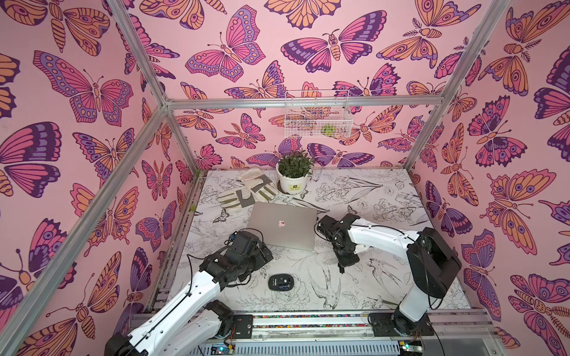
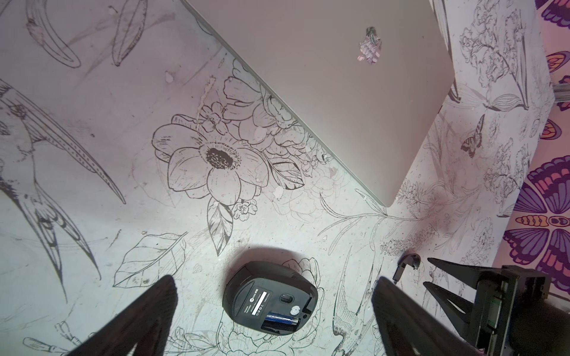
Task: Insert the wireless mouse receiver into the laptop
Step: Pick up the lid from the center of the board.
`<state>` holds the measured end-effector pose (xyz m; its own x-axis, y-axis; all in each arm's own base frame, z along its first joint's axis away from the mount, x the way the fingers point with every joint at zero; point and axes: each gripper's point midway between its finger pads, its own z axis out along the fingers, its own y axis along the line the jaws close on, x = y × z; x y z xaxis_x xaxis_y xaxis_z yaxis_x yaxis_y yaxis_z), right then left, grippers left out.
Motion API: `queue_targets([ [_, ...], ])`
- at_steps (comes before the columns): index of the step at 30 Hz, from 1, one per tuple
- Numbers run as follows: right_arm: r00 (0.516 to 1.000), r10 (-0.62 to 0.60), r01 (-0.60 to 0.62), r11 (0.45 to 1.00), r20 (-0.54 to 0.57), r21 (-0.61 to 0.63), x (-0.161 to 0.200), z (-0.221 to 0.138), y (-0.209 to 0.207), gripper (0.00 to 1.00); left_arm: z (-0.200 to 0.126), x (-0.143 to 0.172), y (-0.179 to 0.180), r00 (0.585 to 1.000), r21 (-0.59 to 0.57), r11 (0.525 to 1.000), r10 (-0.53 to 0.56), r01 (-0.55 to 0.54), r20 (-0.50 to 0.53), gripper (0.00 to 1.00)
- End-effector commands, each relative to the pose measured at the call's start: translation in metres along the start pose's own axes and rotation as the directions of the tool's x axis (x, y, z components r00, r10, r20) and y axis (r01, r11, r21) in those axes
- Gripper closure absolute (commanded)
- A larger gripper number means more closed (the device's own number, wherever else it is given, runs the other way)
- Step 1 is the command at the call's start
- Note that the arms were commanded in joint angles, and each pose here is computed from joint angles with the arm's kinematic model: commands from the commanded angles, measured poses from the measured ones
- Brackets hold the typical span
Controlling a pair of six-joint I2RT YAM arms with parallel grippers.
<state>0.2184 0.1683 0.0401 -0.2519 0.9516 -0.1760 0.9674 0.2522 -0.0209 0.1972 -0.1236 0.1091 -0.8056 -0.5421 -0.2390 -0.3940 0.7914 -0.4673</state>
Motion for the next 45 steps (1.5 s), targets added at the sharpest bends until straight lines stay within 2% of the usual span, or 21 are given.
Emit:
queue_targets([
  [1,1.000,0.028,-0.028,0.999,-0.014,0.028,0.002,0.009,0.002,0.62,-0.004,-0.004,0.001,1.000,-0.014,1.000,0.019,-0.019,0.011,0.00],
  [6,0.999,0.038,-0.037,0.998,-0.023,0.043,0.002,0.018,0.006,0.63,-0.006,-0.008,0.001,0.999,-0.016,0.999,0.029,-0.028,0.032,0.00],
  [19,0.996,0.074,-0.071,0.995,-0.040,0.071,-0.001,0.035,0.003,0.81,-0.006,-0.010,0.006,0.999,-0.021,0.999,0.030,-0.029,0.044,0.00],
  [30,0.997,0.048,-0.044,0.997,-0.057,0.055,0.000,0.034,0.007,0.96,-0.009,-0.015,0.007,0.998,-0.024,0.999,0.035,-0.033,0.060,0.00],
  [33,0.998,-0.002,0.003,1.000,-0.055,0.018,-0.001,0.024,0.015,0.99,-0.009,-0.015,0.006,0.998,-0.023,0.999,0.033,-0.032,0.060,0.00],
  [39,0.979,-0.203,0.200,0.975,-0.016,-0.098,-0.008,-0.017,0.042,1.00,-0.010,-0.017,0.005,0.998,-0.020,0.999,0.029,-0.028,0.061,0.00],
  [43,0.939,-0.342,0.329,0.925,-0.037,-0.189,-0.002,-0.037,0.051,1.00,-0.008,-0.017,-0.001,0.998,0.021,0.999,0.042,-0.043,0.042,0.00],
  [45,0.899,-0.436,0.410,0.873,-0.049,-0.263,0.006,-0.046,0.057,1.00,-0.007,-0.014,-0.006,0.998,0.056,0.997,0.053,-0.054,0.022,0.00],
])
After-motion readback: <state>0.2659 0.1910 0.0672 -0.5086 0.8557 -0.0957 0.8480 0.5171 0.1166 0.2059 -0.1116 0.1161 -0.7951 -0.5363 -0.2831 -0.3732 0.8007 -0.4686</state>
